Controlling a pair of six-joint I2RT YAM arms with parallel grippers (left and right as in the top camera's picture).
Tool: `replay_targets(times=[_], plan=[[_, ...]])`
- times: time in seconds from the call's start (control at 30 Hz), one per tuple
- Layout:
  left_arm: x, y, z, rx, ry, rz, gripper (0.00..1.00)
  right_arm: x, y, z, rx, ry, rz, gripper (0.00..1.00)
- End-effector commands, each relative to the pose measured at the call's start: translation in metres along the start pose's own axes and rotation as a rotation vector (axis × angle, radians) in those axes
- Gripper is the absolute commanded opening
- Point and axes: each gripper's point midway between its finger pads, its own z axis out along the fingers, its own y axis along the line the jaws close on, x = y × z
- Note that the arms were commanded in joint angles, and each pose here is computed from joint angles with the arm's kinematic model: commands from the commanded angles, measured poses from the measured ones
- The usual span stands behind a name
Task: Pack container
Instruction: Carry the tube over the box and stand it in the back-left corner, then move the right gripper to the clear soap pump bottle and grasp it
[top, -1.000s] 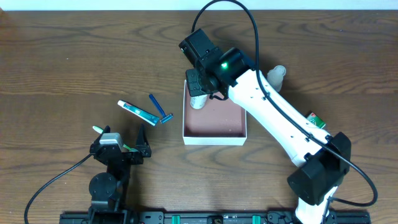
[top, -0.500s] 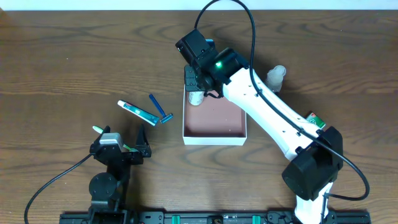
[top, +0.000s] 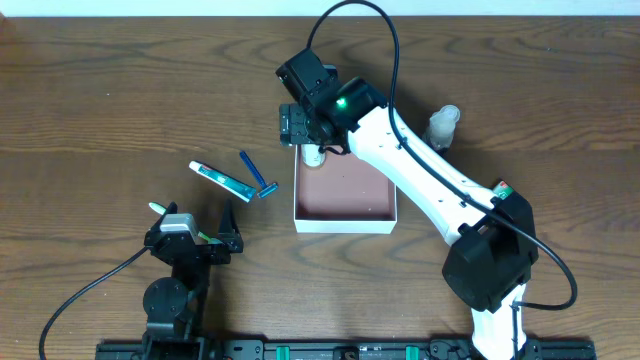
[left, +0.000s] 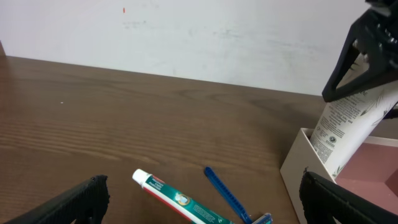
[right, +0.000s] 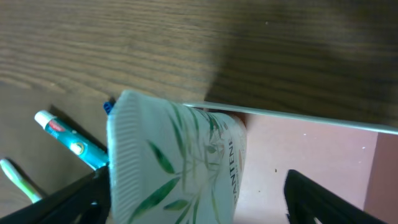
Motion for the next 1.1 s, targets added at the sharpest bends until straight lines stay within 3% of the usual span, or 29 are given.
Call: replay_targets(times=[0.0,0.17,0.33,0.43,0.7,1.07], plan=[[0.016,0.009,0.001,-0.04,0.045,0.015,0.98,-0.017,0.022,-0.037,-0.07,-0.064,-0.054,0.91],[0.016,0.009,0.001,-0.04,0.045,0.015,0.98,-0.043,0.006,-0.104,-0.03,-0.162,-0.074,0.92],[0.016,0.009,0.001,-0.04,0.045,0.015,0.98,-0.069,-0.06,-0.172,0.086,-0.261,0.002,0.95],[0.016,0.009,0.001,-0.04,0.045,0.015,0.98,-0.075,-0.103,-0.184,0.136,-0.25,0.082,0.95],[0.016,0.009,0.001,-0.04,0.045,0.015,0.98,-0.065,-0.192,-0.148,0.238,-0.089,0.257,0.95],[0.016,0.009,0.001,-0.04,0.045,0.015,0.98,-0.037,-0.233,-0.073,0.276,0.014,0.338,0.95]])
